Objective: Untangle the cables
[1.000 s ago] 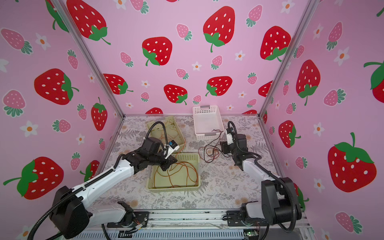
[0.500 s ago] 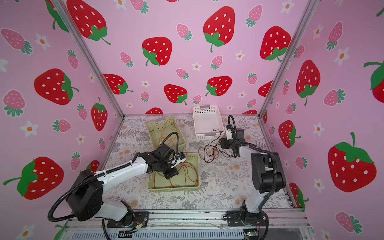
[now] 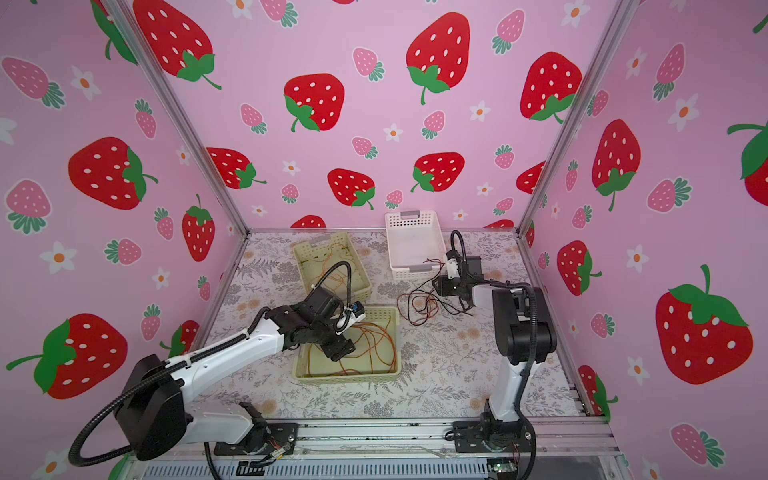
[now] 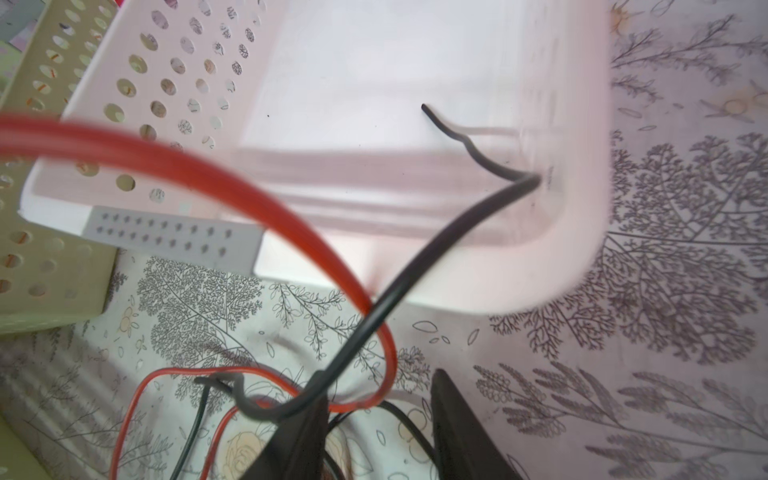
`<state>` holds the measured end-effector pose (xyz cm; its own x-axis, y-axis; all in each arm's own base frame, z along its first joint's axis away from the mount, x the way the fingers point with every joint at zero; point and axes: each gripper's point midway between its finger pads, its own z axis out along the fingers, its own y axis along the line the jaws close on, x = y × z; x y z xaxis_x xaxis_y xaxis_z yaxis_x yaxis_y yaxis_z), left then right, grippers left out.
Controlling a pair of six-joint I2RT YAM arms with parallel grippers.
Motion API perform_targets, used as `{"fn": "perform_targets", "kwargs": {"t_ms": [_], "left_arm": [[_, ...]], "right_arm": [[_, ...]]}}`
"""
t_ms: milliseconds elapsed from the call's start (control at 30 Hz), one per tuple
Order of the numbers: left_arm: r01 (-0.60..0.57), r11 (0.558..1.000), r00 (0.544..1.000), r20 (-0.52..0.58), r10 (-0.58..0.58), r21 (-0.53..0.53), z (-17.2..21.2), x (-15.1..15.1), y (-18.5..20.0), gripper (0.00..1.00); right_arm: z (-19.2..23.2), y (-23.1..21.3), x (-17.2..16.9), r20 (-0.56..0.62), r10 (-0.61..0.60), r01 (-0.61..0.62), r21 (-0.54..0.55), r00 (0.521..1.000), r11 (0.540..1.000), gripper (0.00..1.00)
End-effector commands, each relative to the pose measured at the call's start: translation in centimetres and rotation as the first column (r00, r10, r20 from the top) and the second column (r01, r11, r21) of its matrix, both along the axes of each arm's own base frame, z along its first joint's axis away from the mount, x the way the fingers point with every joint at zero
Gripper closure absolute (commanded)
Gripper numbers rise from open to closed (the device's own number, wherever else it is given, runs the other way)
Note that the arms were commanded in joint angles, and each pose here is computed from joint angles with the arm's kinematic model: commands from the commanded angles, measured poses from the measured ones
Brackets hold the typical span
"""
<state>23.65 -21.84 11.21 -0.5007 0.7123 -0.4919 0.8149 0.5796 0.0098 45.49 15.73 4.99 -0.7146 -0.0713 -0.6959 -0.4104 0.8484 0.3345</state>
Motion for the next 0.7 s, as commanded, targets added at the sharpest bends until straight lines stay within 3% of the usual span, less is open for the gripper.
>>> {"fn": "perform_targets", "kwargs": {"t_ms": [0,100,233,467,667], "left_arm": [[0.003,1.000,0.997,0.079,-0.005,0.021,2.4,0.8,0.5,0.22],[-0.005,1.000,0.992,0.130,0.004,0.005,3.6,1.3,0.6,0.21],[-0.001,0.997,0.974,0.227,0.017,-0.072,6.3,3.0,-0.8,0.21],[0.082,0.947,0.915,0.400,0.052,-0.311,14.2,6.8,-5.7,0.20],[0.259,0.845,0.878,0.480,-0.004,-0.468,20.4,8.5,-11.4,0.22]], "right_arm": [[0.4,0.6,0.6,-0.003,0.009,-0.009,0.018,1.000,1.000,0.69],[0.8,0.0,0.6,0.012,-0.009,0.009,-0.014,1.000,1.000,0.85],[2.5,-1.3,0.3,0.062,-0.037,0.042,-0.087,0.997,0.995,0.97],[9.3,-3.6,-0.9,0.200,-0.074,0.111,-0.183,0.977,0.977,1.00],[17.6,-5.3,-1.8,0.355,-0.097,0.186,-0.225,0.930,0.956,1.00]]}}
